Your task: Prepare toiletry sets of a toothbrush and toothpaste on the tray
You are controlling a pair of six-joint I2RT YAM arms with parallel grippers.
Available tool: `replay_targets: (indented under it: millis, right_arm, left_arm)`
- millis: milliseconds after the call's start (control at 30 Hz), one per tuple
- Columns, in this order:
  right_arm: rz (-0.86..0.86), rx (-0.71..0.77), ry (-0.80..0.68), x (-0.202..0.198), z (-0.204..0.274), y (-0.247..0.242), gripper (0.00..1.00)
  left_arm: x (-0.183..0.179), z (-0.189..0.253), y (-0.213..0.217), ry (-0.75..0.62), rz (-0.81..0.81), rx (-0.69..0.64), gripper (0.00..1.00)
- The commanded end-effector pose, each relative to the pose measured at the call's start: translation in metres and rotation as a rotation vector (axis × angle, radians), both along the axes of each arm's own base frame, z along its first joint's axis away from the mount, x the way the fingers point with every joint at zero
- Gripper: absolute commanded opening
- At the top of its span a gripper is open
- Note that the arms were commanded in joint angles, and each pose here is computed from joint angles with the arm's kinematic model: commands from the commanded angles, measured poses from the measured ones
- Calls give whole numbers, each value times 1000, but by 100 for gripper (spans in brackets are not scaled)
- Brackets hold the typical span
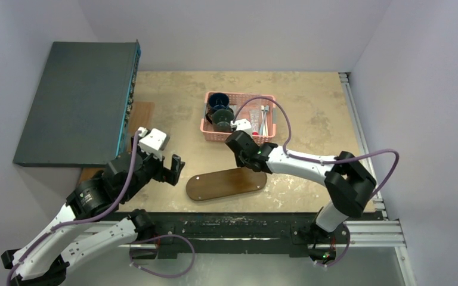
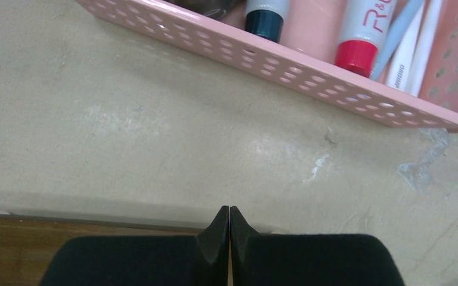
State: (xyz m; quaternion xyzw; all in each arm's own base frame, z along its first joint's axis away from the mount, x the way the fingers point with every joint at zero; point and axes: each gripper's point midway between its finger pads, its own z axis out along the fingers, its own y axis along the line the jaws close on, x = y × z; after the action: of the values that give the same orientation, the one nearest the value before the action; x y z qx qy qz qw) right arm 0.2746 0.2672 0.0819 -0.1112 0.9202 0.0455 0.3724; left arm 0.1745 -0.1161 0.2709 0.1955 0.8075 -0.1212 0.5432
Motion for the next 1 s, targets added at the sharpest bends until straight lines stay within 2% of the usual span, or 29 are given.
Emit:
replay_targets:
  millis: [0,367,967]
  right_arm:
    - [57,47,-38,21,14,28,0]
    - [101,-3,53,20,-26,28,0]
    - [115,-54,129,-8,-49,1,0]
  left_arm:
    - [6,3,-2,-17,12,3,99]
    - [6,1,-3,-12,4,6,99]
    - [6,0,-4,-9,1,11,99]
